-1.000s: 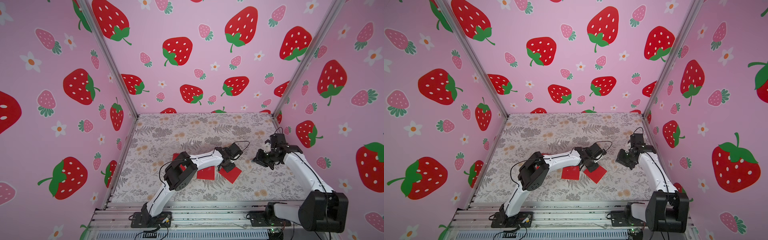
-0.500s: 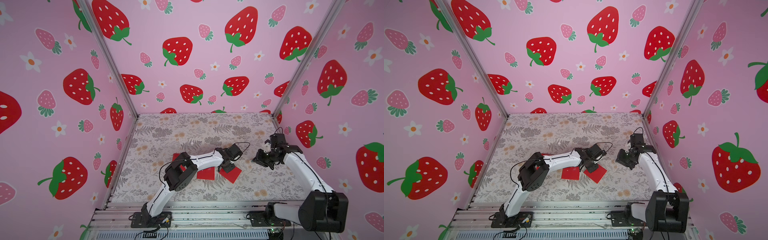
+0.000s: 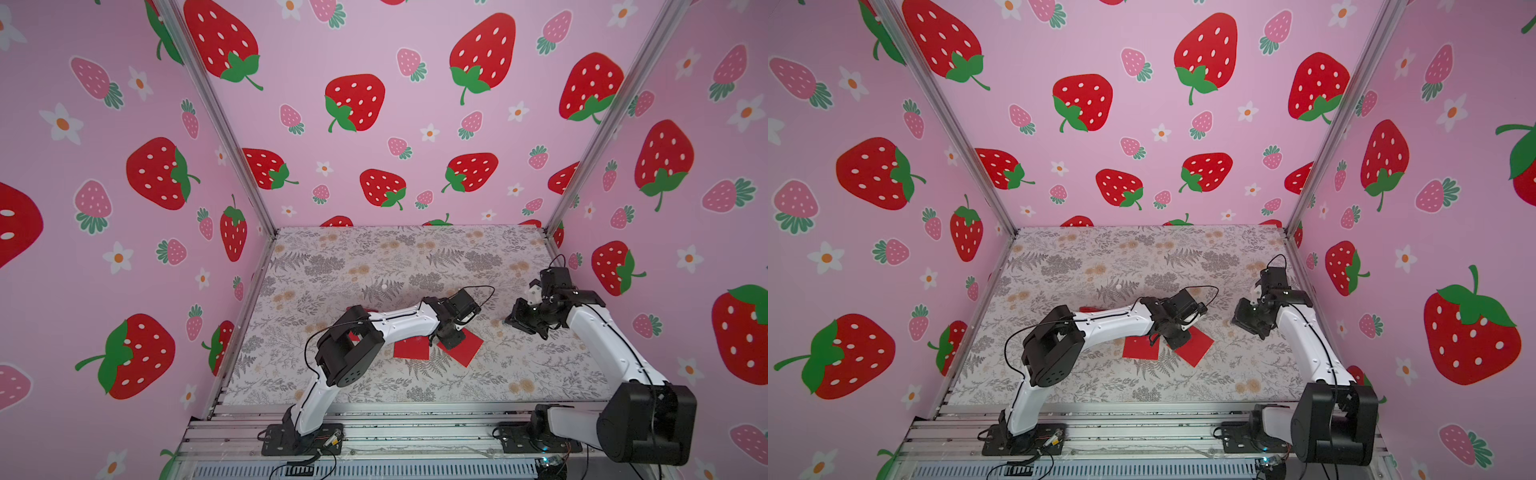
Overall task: Seal the envelope with a glue stick
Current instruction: Seal the envelope at the center of the board, then move the envelope to the center of the board.
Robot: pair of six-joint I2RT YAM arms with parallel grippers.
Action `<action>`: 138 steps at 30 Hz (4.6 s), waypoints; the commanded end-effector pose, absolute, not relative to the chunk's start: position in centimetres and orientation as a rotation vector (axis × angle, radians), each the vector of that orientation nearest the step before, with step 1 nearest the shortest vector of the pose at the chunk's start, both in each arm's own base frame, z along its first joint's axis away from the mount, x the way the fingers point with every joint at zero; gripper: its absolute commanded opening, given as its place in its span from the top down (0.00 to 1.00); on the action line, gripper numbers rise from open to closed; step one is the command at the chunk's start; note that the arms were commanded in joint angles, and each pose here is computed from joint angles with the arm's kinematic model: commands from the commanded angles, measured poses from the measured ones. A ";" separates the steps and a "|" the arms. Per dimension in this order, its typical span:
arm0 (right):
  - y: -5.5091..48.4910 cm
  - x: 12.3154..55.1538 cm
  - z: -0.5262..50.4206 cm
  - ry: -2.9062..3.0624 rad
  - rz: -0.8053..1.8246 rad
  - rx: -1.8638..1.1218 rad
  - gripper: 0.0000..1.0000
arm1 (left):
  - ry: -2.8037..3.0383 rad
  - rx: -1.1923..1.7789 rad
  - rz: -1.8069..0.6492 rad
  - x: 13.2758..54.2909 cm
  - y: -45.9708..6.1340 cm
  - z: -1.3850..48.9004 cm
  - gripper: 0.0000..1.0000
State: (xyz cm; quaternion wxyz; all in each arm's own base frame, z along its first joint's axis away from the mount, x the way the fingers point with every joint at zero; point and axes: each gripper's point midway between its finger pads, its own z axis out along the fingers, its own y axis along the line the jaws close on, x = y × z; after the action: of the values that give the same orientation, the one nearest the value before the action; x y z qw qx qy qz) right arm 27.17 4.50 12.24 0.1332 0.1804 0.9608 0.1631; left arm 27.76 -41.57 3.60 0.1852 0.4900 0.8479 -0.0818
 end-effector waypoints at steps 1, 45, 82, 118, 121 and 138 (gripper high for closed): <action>4.4 27.5 12.9 2.779 0.480 0.505 1.00 | 2.430 1.401 -0.269 26.9 -41.9 1.9 0.84; 4.1 27.4 14.0 2.739 0.461 0.500 1.00 | 2.373 1.568 -0.279 24.9 -41.2 -0.1 0.52; 3.8 27.5 16.8 2.627 0.466 0.498 1.00 | 2.144 1.515 -0.502 29.6 -43.0 10.6 0.51; 4.2 29.3 15.3 2.723 0.464 0.475 1.00 | 2.429 1.272 -0.229 33.3 -23.4 5.2 0.50; 4.3 29.3 15.3 2.724 0.462 0.471 1.00 | 2.438 1.290 -0.272 33.0 -23.9 5.0 0.50; 4.7 29.3 15.8 2.714 0.483 0.454 1.00 | 2.466 1.366 -0.359 32.4 -25.3 4.7 0.60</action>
State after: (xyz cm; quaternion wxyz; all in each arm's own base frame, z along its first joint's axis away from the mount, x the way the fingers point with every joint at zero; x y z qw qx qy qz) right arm 29.36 4.31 15.15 0.1730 0.1693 0.9562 0.1647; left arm 32.65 -24.59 4.55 0.1634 0.4667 0.8621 -0.1103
